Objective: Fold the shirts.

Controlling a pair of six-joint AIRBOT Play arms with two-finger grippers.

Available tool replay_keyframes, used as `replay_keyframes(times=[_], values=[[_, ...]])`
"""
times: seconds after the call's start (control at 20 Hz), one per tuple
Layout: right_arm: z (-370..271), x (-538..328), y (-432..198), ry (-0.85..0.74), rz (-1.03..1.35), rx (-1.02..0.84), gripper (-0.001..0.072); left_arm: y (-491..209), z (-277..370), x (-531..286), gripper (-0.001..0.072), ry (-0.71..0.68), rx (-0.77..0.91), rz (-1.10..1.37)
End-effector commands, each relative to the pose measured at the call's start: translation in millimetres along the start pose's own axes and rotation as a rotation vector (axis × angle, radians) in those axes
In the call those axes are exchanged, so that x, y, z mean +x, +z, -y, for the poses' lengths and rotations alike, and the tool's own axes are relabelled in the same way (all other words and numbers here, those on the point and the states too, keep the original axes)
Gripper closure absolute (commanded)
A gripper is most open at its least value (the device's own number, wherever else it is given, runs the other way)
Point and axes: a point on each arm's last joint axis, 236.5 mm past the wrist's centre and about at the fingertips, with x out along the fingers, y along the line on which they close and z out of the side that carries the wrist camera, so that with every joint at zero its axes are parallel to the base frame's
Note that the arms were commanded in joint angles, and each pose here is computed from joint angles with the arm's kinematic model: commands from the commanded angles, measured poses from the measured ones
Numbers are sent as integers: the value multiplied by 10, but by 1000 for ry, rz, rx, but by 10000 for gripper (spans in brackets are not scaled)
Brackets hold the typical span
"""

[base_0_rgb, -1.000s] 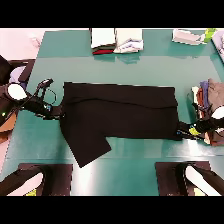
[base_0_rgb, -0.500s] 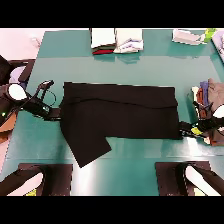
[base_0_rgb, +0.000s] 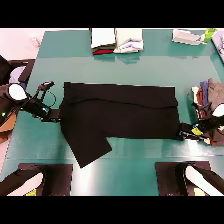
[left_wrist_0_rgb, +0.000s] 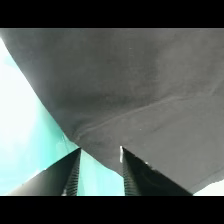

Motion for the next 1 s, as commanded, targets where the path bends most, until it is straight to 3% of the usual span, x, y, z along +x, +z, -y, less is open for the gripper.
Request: replay_keyframes(times=[0.0, 0.1, 0.2, 0.5, 0.55, 0.6, 0.95], values=[[-131, 162, 30, 66, -29, 35, 290, 8, 13, -5, 382, -6, -3, 4], [-157, 159, 49, 59, -18, 15, 530, -46, 3, -6, 410, -2, -2, -19], [-217, 102, 91, 50, 27, -26, 695, -138, -66, -10, 410, 28, -17, -58], [-306, -72, 127, 2, 125, -136, 695, -494, -134, 185, 405, 56, -99, -96], [-317, -76, 134, 2, 130, -140, 696, -586, -103, 290, 306, 51, -105, -106], [-319, -74, 127, 4, 128, -138, 696, -666, -43, 397, 259, 38, -110, -117], [-318, -72, 110, 4, 120, -137, 695, -813, 279, 885, 259, 2, -88, -77]])
